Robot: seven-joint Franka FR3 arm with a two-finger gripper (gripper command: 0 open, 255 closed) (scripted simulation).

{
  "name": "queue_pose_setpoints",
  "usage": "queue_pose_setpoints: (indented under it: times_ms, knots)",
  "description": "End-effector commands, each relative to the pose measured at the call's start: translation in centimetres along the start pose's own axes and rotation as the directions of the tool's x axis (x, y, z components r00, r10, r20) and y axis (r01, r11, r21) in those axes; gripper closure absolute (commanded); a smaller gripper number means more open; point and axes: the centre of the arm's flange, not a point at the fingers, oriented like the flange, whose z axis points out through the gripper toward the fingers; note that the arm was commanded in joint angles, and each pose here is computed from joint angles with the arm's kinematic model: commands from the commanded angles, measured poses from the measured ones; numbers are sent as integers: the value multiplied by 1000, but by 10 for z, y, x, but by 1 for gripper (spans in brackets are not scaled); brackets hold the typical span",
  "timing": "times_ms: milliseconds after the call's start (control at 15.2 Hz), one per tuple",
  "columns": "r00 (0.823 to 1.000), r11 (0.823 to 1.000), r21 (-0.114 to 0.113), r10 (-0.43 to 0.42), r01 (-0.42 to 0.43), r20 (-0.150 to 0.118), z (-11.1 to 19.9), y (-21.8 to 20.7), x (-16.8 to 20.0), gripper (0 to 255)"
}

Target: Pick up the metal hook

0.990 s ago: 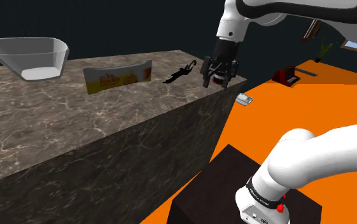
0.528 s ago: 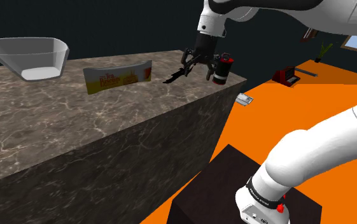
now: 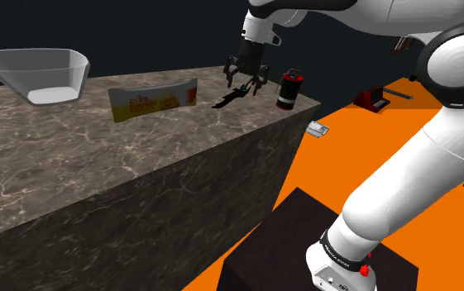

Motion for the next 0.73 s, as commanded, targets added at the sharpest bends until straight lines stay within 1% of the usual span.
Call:
queue_pose_setpoints:
  times_ms: [0, 132, 264, 660]
  knots:
    - [995, 995, 6, 104, -104, -9, -3, -9, 21, 0]
    - [979, 979, 11, 202, -202, -16, -5, -17, 45, 0]
    - [955, 955, 18, 296, -296, -23, -6, -22, 69, 0]
    - [955, 955, 18, 296, -296, -23, 25, -21, 73, 0]
